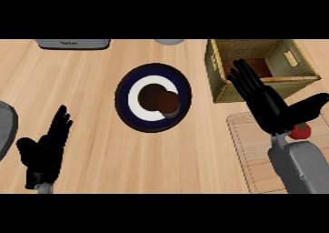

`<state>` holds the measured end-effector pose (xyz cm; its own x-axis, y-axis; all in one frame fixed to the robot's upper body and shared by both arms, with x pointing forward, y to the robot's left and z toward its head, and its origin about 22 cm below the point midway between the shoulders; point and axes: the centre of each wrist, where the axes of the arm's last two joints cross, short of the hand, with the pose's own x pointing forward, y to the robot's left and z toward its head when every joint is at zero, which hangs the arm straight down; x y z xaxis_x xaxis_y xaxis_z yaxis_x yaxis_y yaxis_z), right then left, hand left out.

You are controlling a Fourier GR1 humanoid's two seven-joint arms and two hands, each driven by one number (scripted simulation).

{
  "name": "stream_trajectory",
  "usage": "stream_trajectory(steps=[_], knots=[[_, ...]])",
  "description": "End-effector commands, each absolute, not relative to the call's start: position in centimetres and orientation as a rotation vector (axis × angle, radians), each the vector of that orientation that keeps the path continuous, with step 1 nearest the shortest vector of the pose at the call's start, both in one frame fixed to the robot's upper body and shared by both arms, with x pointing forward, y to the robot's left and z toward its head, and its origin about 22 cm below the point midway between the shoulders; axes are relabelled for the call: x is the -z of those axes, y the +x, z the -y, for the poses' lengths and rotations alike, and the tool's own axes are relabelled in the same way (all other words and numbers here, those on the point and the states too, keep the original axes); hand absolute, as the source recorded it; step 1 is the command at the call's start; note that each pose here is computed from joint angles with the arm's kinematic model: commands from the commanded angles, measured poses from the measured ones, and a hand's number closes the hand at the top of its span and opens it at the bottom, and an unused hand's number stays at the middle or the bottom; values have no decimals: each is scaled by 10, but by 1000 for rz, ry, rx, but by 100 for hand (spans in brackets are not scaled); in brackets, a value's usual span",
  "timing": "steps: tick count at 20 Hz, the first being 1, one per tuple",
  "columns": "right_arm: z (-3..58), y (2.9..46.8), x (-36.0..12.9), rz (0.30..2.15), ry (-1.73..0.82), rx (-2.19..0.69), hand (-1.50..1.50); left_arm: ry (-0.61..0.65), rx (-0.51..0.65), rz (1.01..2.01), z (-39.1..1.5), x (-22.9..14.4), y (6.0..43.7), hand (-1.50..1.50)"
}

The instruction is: Pick the tomato from the cutting board and place it in the basket

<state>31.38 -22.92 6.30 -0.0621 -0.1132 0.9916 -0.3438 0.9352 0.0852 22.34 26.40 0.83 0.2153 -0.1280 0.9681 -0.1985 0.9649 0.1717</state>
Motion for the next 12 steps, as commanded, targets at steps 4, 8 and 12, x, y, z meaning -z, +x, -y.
stream_trajectory(steps=[4, 8, 12], knots=[[337, 286, -78, 1753, -151, -25, 150, 266, -109, 1578, -262, -35, 238, 0], [346, 261, -65, 1891, -273, -211, 150, 116, -90, 1668, -236, -43, 245, 0], [277, 257, -28, 1792, -535, -79, -150, 94, -55, 1663, -227, -33, 231, 0]])
